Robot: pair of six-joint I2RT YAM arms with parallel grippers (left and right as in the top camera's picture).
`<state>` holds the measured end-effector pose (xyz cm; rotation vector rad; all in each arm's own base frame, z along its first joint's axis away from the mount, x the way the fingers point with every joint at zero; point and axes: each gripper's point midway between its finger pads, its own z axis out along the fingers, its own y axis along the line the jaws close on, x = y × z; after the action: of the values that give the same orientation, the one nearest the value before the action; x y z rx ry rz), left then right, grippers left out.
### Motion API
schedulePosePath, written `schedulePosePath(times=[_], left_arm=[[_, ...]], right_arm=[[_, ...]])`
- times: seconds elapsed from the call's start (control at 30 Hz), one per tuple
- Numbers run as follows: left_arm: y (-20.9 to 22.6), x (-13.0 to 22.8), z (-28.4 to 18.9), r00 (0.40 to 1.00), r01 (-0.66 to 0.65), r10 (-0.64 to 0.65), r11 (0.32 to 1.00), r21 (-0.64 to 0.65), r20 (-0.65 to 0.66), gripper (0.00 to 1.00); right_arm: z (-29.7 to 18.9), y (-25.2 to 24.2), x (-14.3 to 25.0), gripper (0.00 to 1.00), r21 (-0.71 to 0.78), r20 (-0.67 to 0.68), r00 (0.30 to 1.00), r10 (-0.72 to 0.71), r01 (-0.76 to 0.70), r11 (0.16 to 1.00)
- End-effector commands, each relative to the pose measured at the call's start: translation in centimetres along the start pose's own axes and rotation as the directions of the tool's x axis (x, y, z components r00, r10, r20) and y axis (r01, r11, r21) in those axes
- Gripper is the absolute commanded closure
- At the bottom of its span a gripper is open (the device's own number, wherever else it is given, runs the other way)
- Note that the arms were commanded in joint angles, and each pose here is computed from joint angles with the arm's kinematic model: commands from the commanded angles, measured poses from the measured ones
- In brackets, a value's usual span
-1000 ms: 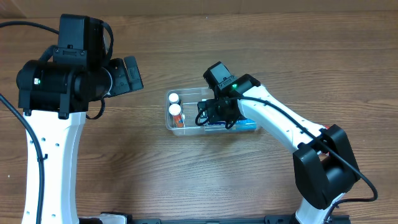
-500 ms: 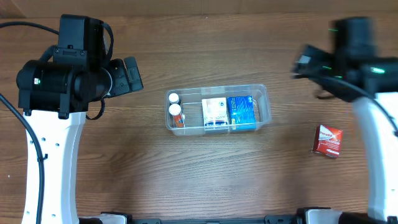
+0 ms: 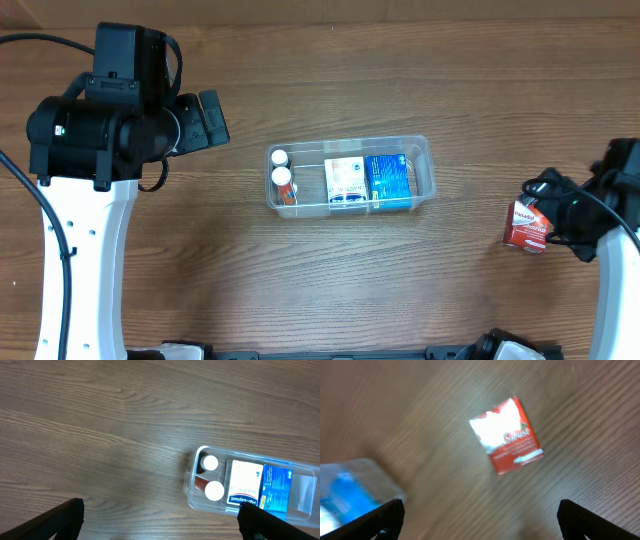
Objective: Pack container
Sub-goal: 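Reach right gripper to the red Panadol box and grasp it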
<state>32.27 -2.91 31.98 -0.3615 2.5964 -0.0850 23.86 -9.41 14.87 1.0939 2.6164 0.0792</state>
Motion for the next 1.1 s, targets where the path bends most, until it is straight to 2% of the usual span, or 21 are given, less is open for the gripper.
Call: schedulePosePath(times=[0.0, 0.17, 0.33, 0.77, 0.93, 1.07], left_arm=[[0.3, -0.4, 0.0, 1.0, -0.012, 0.012, 1.0, -0.013, 0.01, 0.0], [0.3, -0.4, 0.0, 1.0, -0.013, 0.013, 1.0, -0.013, 0.011, 0.0], [0.2, -0.4, 0.0, 1.0, -0.012, 0.012, 1.0, -0.013, 0.012, 0.0], [0.3, -0.4, 0.0, 1.0, -0.012, 0.012, 1.0, -0.013, 0.011, 0.0], [0.3, -0.4, 0.0, 1.0, -0.012, 0.012, 1.0, -0.013, 0.011, 0.0], [0.3, -0.4, 0.0, 1.0, -0.012, 0.012, 1.0, -0.013, 0.01, 0.0]], right_arm=[[4.0, -1.1, 0.3, 0.0, 0.047, -0.087, 0.99, -0.112, 0.117, 0.992], [8.7, -1.4, 0.5, 0.0, 0.063, -0.211, 0.968, -0.137, 0.153, 0.986], [11.5, -1.8, 1.2, 0.0, 0.076, -0.289, 0.947, -0.142, 0.171, 0.982], [12.1, -3.1, -0.7, 0.0, 0.169, -0.24, 0.958, -0.158, 0.202, 0.965], [12.4, -2.9, -1.7, 0.0, 0.166, -0.201, 0.962, -0.185, 0.22, 0.961], [13.0, -3.0, -1.4, 0.0, 0.164, -0.222, 0.958, -0.182, 0.221, 0.961]])
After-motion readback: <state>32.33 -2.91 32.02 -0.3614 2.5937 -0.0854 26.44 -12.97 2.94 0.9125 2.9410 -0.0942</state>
